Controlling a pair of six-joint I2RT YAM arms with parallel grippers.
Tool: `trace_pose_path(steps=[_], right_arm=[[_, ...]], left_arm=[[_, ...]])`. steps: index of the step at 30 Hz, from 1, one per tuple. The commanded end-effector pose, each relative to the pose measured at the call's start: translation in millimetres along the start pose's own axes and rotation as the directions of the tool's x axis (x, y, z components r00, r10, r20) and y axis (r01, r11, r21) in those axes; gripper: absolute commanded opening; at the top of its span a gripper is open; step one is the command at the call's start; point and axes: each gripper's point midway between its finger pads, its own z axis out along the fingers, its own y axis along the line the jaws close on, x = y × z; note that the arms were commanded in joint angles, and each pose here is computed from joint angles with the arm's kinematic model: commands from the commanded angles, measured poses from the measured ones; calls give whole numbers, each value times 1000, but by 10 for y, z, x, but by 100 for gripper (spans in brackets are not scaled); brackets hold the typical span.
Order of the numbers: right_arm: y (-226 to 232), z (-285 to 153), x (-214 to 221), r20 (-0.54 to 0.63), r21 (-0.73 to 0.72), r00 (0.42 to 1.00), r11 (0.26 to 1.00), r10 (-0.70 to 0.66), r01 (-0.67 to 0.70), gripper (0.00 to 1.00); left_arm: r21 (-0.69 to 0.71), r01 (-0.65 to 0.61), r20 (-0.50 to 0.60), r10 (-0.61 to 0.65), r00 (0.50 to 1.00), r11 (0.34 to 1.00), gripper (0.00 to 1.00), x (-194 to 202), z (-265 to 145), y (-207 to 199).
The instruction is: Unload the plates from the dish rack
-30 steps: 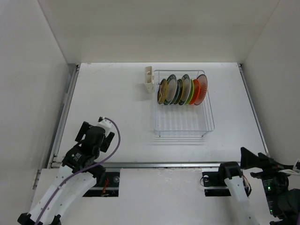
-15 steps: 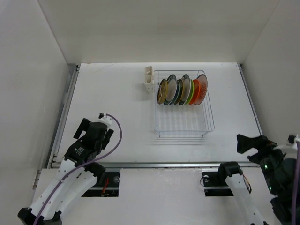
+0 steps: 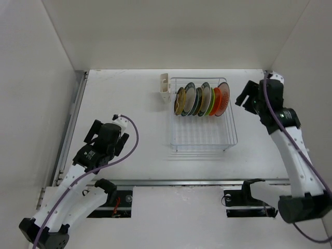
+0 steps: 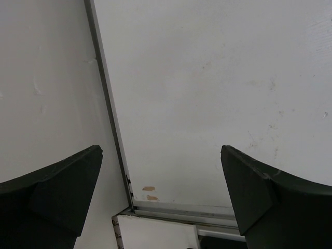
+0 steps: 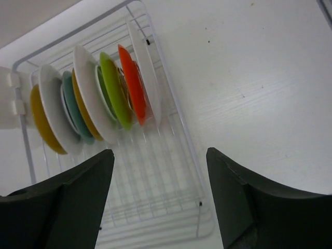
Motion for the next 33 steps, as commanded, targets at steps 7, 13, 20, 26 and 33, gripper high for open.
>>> trace_pose_path(steps=[7, 13, 20, 26, 33], right_arm=[[454, 1055, -143, 16, -49, 999, 998, -34, 35, 68], [378, 1529, 84, -52, 29, 996, 997, -66, 68, 60], [315, 1821, 172, -68, 108, 994, 990, -85, 92, 32], [341, 1756, 116, -24, 203, 986, 965, -164, 165, 5], [341, 1092, -470, 177, 368, 958, 918, -228, 150, 0]], left_arm=[[-48, -37, 1, 37, 999, 998, 100, 51, 46, 34], [-69, -69, 15, 70, 997, 995, 100, 85, 107, 3], [-87, -69, 10, 70, 997, 994, 100, 92, 102, 34], [-87, -78, 9, 79, 997, 993, 100, 92, 102, 38], [-91, -66, 23, 68, 997, 994, 100, 37, 73, 69]])
